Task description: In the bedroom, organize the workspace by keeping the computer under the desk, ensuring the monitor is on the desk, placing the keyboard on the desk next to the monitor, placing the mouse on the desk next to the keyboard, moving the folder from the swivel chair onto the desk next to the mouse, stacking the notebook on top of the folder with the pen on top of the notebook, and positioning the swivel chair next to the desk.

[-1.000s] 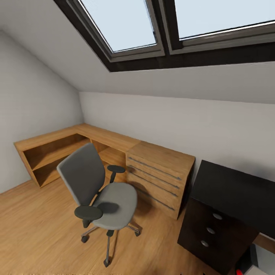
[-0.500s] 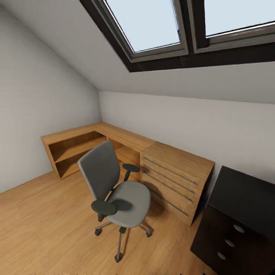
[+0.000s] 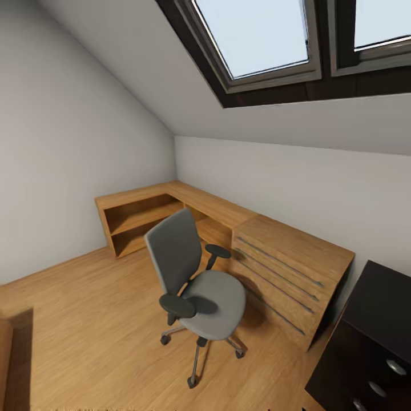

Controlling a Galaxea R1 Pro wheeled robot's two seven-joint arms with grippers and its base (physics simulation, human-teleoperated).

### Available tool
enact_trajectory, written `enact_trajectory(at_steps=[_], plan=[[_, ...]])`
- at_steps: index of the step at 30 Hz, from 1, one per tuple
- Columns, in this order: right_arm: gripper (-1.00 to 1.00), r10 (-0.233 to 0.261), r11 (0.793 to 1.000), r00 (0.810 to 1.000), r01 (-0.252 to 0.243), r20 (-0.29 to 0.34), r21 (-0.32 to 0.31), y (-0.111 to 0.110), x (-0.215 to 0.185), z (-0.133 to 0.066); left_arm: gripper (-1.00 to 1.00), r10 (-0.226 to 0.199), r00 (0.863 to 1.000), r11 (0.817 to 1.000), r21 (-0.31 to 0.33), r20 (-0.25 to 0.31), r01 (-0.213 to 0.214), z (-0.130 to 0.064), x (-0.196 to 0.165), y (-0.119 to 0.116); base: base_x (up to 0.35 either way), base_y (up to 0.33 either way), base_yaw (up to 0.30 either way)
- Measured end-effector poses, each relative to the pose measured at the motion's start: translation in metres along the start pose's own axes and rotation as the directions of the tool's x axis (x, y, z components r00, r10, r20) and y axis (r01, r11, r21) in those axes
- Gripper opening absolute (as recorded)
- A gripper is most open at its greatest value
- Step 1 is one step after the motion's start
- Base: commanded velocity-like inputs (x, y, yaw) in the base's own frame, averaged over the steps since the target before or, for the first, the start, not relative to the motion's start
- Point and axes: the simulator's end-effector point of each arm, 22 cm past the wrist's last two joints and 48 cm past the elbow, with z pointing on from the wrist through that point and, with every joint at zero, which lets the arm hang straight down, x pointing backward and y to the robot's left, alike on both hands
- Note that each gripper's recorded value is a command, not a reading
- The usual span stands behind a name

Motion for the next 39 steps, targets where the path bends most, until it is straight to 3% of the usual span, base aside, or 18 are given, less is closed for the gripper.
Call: enact_trajectory(at_steps=[20, 39], plan=[[1.0, 0.001, 1.0, 1.0, -0.001, -0.001, -0.005, 0.0022, 0.0, -0.0003, 1.0, -0.001, 1.0, 1.0, 0.0, 0.0, 0.001, -0.0003, 0.0001, 0.0, 0.196, 0.172, 0.285], [1.0, -0.003, 1.0, 1.0, 0.003, -0.023, -0.008, 0.0037, 0.0049, -0.0002, 1.0, 0.003, 1.0, 1.0, -0.002, -0.007, -0.003, -0.0008, 0.0028, 0.0008, 0.019, 0.016, 0.285]])
